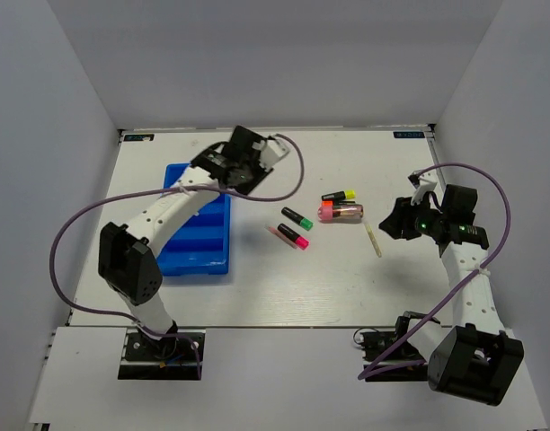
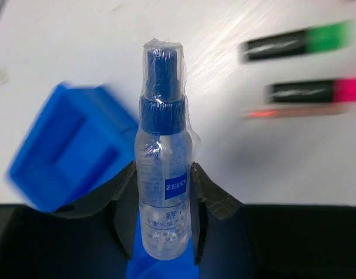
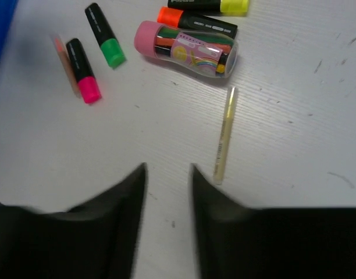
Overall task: Sort the stationery into containers
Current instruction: Pick up the stationery from the center of the board, then place the stationery in the storage box.
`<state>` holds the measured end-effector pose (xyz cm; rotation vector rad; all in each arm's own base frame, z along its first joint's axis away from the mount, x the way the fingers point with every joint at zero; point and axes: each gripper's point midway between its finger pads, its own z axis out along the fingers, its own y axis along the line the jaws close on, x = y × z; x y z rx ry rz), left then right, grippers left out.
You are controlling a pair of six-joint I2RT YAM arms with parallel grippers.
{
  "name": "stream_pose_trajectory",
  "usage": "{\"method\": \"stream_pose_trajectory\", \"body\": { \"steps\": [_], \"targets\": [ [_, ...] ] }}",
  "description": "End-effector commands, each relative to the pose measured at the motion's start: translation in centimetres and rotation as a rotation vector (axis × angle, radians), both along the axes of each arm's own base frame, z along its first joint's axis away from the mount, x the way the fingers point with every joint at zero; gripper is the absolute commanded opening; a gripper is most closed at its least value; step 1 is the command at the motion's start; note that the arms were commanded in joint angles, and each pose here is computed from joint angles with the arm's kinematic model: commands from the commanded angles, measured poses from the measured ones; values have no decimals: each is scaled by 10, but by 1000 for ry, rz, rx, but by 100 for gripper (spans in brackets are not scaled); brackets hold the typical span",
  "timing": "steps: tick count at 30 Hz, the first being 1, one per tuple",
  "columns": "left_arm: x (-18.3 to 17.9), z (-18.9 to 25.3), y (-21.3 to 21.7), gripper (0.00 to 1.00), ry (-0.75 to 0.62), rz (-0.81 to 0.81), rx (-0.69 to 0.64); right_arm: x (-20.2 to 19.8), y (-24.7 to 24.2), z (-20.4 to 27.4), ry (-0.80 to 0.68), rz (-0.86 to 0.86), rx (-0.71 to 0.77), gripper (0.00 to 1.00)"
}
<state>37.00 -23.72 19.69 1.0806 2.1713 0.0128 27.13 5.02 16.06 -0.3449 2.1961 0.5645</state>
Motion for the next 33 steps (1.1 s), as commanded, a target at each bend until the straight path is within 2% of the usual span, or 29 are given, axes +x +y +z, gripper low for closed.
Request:
{"method": "stream_pose_trajectory", "body": {
  "steps": [1, 2, 3, 4, 5, 8, 12, 16, 21, 27, 33],
  "targets": [
    [13, -2, 69, 1, -15, -164, 227, -2, 11, 10, -47, 66, 41, 29],
    [17, -5, 82, 1, 16, -174, 201, -4, 14, 10, -50, 84, 52, 12],
    [25, -2, 86, 1, 19, -180, 184, -5, 17, 10, -66, 127, 49, 0],
    [27, -1, 91, 1, 33, -188, 166, -7, 19, 7, -56, 139, 54, 0],
    [31, -7, 108, 1, 83, -169, 88, -7, 20, 8, -52, 149, 71, 0],
    [39, -12, 121, 1, 79, -238, 49, -8, 23, 5, -36, 176, 81, 0],
    [56, -29, 134, 1, 14, -322, 153, -7, 24, 4, -41, 190, 84, 0],
    [66, -44, 142, 1, 3, -413, 146, -8, 24, 3, -41, 191, 82, 0],
    [80, -62, 144, 1, -75, -558, 262, -7, 22, 5, -57, 184, 80, 0],
    [114, -57, 152, 1, -193, -532, 332, -8, 20, 5, -57, 182, 85, 0],
    [119, -79, 162, 1, -161, -517, 376, -9, 20, 6, -56, 181, 99, 0]
  ]
}}
